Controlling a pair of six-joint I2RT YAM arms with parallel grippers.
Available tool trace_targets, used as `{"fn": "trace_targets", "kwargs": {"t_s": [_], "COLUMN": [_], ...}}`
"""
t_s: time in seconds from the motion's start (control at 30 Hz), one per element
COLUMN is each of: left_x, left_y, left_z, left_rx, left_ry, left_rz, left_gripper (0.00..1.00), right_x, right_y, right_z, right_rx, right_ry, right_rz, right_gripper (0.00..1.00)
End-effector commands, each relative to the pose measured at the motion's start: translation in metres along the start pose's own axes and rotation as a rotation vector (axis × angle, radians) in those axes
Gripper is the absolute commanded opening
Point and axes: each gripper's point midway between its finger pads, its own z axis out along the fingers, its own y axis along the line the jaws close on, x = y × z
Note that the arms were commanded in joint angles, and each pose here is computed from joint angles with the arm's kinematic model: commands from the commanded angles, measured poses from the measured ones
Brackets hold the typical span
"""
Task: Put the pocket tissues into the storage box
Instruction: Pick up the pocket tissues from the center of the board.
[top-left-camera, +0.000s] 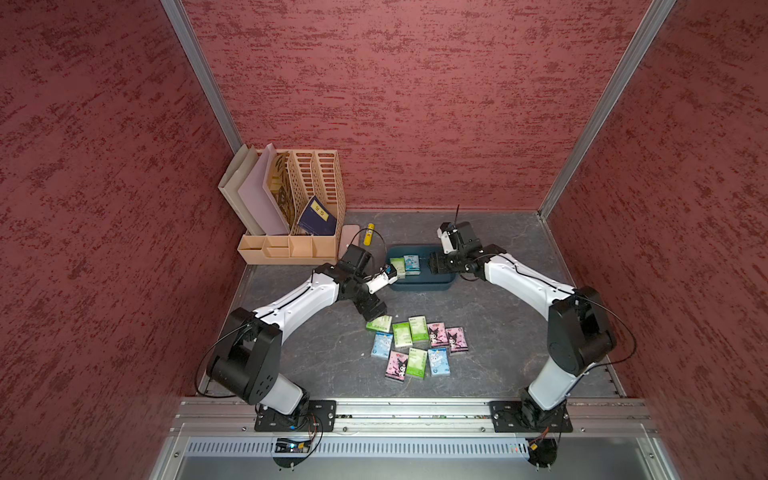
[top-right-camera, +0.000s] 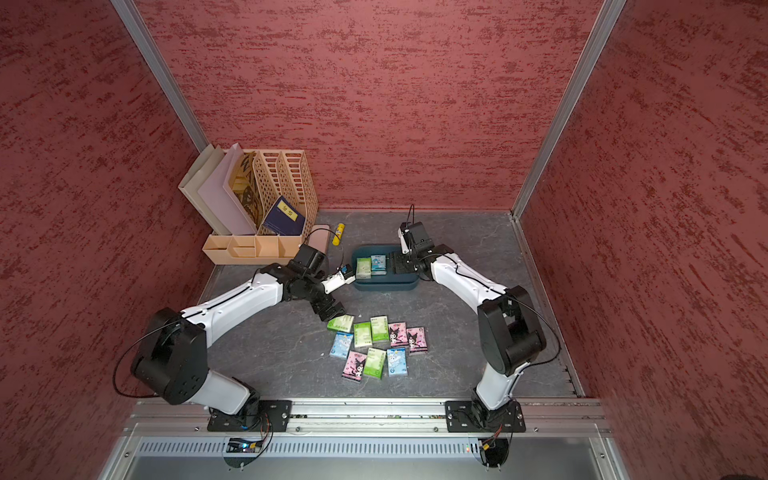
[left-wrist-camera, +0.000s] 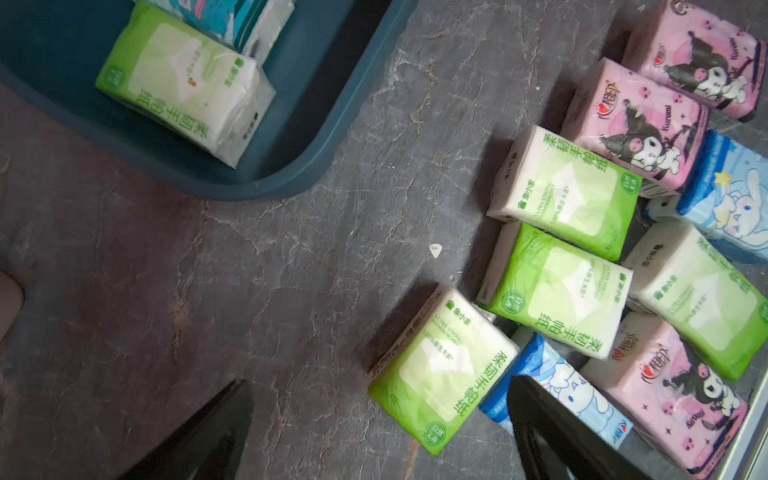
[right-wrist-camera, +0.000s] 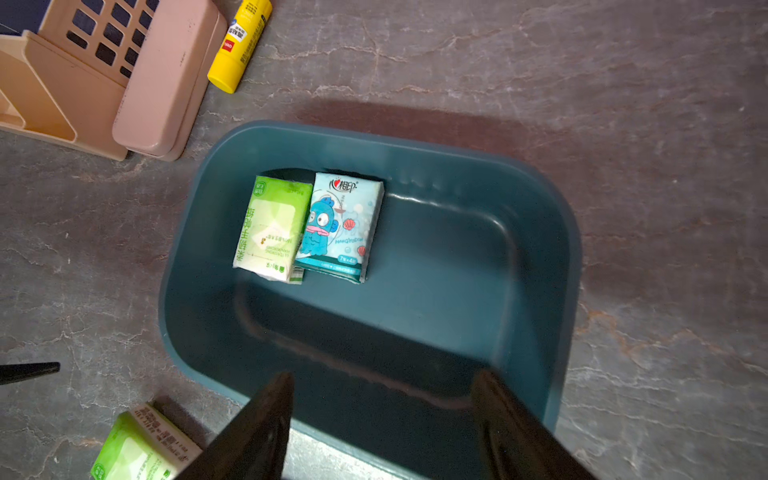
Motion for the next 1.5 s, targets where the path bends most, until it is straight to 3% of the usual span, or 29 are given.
{"fn": "trace_targets", "kwargs": {"t_s": [0.0,0.23,0.53,1.1,1.47], "left_x": [-0.005,0.02,0.043,0.047,0.048], "left_y": [-0.018,-0.034,-0.023,0.002,0.016], "left_z": [0.006,0.024,0.044,0.061,0.048], "left_rx": [0.048,0.069,0.015,-0.051,-0.087], "left_ry": [-0.012,0.116,0.205,0.249,0.254], "left_rz": [0.073,0.077,0.044,-0.029,-0.127], "left_gripper": [1.0,1.0,1.0,1.0,0.96], "right_x": [-0.007,0.0,0.006,0.01,0.014], "right_y": [-0.001,-0.001,-0.004,-0.009,-0.01], "right_z": [-0.006,-0.002,0.002,0.006,0.008], "right_rx": [-0.015,-0.029,-0.032,-0.03,-0.033], "right_ry": [-0.037,-0.016,0.001,0.015,0.022], "right_rz": [-0.007,-0.005,0.003,0.008,0.015], "right_gripper": [0.73,0.73,0.73,0.73,0.73]}}
